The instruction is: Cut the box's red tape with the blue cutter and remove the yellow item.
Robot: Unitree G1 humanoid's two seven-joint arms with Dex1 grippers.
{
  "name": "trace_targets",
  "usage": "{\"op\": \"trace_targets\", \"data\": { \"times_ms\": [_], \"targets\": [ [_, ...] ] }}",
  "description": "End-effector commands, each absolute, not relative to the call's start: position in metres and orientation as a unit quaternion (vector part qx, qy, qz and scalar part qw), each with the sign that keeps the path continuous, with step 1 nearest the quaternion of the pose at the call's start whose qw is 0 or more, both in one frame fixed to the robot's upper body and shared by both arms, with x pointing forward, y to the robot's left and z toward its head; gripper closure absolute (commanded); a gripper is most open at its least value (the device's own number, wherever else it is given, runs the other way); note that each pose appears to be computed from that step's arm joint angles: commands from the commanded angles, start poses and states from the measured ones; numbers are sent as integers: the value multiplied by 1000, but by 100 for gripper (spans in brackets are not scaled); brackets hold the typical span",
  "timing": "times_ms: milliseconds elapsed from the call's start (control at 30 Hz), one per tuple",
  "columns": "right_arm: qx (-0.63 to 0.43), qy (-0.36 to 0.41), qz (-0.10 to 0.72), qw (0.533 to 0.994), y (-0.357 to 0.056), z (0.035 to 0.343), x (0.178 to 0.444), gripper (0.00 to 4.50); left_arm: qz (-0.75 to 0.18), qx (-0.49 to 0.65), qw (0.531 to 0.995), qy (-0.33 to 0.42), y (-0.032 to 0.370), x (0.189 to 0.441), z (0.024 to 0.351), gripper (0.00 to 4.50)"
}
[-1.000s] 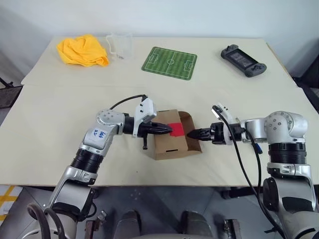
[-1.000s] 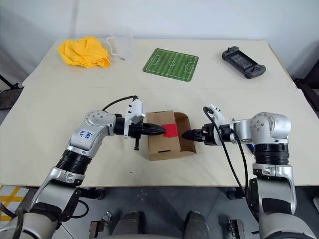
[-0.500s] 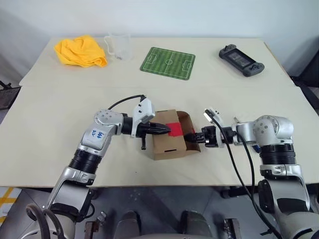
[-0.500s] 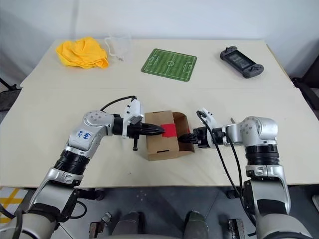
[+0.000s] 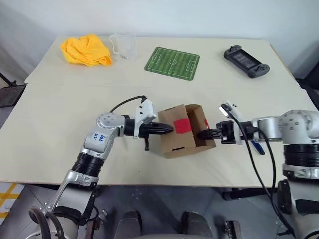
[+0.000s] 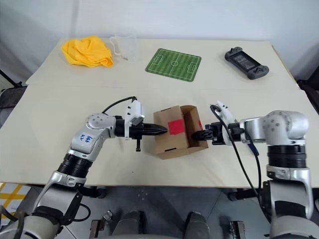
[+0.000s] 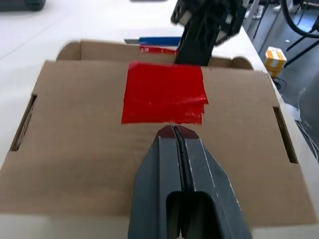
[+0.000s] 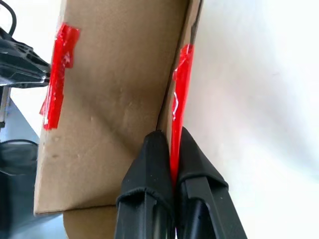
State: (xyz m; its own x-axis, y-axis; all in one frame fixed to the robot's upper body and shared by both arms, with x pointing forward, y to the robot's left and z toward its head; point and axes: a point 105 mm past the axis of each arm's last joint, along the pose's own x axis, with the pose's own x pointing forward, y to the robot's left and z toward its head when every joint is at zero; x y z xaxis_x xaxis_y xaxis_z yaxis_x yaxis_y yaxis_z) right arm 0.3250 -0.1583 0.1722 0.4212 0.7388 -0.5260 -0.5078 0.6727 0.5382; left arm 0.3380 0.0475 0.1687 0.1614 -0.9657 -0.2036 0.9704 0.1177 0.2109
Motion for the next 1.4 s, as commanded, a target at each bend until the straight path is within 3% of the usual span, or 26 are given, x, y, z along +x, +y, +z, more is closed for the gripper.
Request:
{"op": "trace_targets", "data": {
  "times_ms": [33, 433, 800, 1033, 1400],
  "targets": [
    [89, 340, 391, 851, -157, 208, 318, 446, -648, 136, 748, 33, 39, 338, 150, 450],
    [-80, 315, 323, 889, -158, 244, 313, 446, -649, 106, 753, 23, 18, 338, 145, 450],
    [-196, 318, 277, 885, -164, 259, 300, 446, -658, 61, 750, 22, -7, 328, 136, 450],
    [-190, 334, 249, 889, -175, 258, 298, 446, -646, 52, 762, 18, -13, 334, 134, 450],
    [-88, 361, 286, 883, -152, 255, 295, 446, -609, 58, 790, 28, -1, 347, 131, 450]
  ]
}}
